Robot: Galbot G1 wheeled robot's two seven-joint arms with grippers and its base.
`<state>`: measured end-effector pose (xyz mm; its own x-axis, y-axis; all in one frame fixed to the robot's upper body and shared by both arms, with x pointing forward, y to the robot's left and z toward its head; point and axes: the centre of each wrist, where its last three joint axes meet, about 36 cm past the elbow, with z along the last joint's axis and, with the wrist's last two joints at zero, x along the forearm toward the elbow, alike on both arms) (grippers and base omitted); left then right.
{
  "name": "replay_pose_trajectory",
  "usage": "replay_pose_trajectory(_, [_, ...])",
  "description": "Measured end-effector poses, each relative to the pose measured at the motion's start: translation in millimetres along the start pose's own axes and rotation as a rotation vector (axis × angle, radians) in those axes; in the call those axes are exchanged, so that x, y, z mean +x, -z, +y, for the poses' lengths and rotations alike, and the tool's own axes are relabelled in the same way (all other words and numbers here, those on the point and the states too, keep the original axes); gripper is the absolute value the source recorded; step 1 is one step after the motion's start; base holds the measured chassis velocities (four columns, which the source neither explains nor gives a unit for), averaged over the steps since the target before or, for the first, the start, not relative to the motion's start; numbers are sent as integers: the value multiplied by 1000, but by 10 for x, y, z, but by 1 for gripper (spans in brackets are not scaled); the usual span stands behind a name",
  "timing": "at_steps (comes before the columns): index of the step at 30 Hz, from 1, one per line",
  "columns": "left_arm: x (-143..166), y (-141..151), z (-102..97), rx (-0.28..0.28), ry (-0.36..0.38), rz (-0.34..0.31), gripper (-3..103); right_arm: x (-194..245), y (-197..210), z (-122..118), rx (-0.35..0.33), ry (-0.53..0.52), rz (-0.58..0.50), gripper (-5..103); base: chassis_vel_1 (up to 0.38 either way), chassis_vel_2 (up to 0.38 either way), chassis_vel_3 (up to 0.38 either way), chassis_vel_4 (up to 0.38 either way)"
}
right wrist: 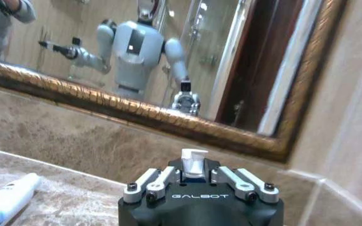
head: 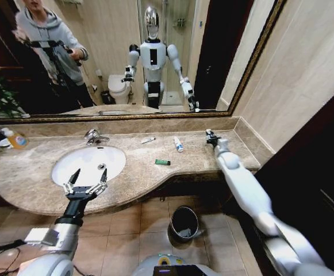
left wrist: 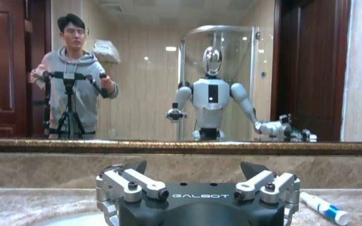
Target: Pick up the trash from the sink and place it in the trash bin.
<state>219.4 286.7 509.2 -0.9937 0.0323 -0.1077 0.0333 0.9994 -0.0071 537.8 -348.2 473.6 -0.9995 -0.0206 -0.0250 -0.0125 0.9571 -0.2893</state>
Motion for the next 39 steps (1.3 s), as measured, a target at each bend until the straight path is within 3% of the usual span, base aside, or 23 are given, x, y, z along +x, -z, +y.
replay_pose_trajectory(2, [-1,0,0,0,0,0,100,167,35,-2,2,4,-2,20,0,0,0,0])
replay_pose_trajectory(9, [0,0,0,0,0,0,100,1238,256,345,-61,41,-6,20,0,0,0,0])
replay_pose_trajectory(11, [0,0,0,0,0,0,100,1414,230,388,-70,42,4,20,0,0,0,0])
replay_pose_trajectory(15, [0,0,0,0,0,0,100,2203,-8,591,-114,30,63,20,0,0,0,0])
replay_pose_trajectory(16, [0,0,0,0,0,0,100,2203,-8,591,-114,30,63,20,0,0,0,0])
replay_pose_trajectory(19, [0,0,0,0,0,0,100,2781,-191,824,-159,33,181,20,0,0,0,0])
replay_pose_trajectory(23, [0,0,0,0,0,0,100,3086,-409,1077,-167,59,278,20,0,0,0,0])
replay_pose_trajectory(29, [0,0,0,0,0,0,100,3152,-903,1351,-159,112,376,20,0,0,0,0])
replay_pose_trajectory(34, [0,0,0,0,0,0,100,3026,-1431,1674,-194,197,506,20,0,0,0,0])
replay_pose_trajectory(39, [0,1,0,0,0,0,100,2881,-1972,2001,-143,271,599,20,0,0,0,0])
